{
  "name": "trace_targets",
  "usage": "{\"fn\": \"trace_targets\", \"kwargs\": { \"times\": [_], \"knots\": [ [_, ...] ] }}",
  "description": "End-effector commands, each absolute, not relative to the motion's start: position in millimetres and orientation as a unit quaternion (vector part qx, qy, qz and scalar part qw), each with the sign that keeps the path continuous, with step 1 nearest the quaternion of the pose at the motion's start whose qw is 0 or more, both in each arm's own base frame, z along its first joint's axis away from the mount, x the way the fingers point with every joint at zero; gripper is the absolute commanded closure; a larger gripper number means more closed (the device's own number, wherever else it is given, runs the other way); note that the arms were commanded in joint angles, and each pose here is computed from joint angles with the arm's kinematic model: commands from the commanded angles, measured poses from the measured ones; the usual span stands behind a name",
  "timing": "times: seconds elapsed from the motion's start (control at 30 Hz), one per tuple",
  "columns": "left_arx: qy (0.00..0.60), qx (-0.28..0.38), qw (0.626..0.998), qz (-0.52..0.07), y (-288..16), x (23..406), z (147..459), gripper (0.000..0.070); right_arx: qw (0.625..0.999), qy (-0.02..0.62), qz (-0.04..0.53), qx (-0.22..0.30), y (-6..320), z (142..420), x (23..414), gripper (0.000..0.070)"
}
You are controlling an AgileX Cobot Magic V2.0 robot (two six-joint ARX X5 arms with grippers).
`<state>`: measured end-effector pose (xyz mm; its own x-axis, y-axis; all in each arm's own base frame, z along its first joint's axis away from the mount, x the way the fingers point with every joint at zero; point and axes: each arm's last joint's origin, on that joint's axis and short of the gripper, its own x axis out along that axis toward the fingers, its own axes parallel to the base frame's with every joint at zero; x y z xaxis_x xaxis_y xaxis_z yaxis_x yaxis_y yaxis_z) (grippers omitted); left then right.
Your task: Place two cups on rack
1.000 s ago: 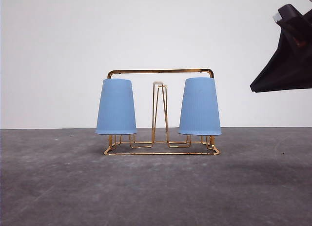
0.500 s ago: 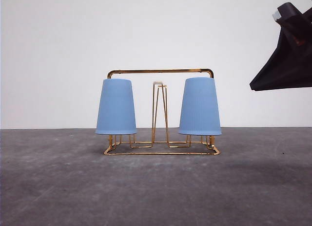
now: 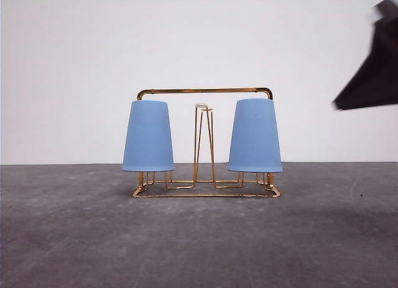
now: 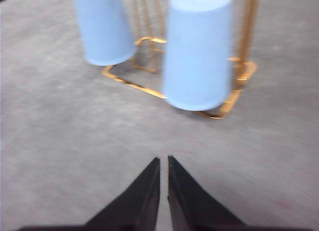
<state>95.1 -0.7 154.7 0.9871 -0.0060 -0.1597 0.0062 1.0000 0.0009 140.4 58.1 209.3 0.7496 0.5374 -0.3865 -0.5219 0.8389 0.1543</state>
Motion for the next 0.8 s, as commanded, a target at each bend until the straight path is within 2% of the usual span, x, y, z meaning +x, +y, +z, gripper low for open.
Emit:
{"fn": "trace_targets", "kwargs": {
  "times": [0.0,0.13,0.27,0.43,0.63,0.77],
  "knots": [
    [0.089,0.006,0.996,-0.002,-1,96,149,0.07,0.943,0.22,0.248,-0.008,50,201,133,0.0675],
    [0.089,0.006,0.996,-0.002,-1,96,149,0.07,0.97,0.194,0.147,-0.008,29,179,116,0.0675],
    [0.089,0.006,0.996,-0.002,-1,96,149,0.07,0.984,0.152,0.094,0.007,16,162,105,0.0675],
    [0.089,0.006,0.996,-0.002,-1,96,149,0.07,0.99,0.123,0.053,0.032,8,145,99,0.0675],
    [0.089,0.006,0.996,-0.002,-1,96,149,0.07,0.996,0.082,0.002,0.03,3,151,96,0.0675],
    [0.089,0.006,0.996,-0.002,-1,96,150,0.07,0.996,0.083,0.001,0.032,3,151,96,0.0675]
  ]
}}
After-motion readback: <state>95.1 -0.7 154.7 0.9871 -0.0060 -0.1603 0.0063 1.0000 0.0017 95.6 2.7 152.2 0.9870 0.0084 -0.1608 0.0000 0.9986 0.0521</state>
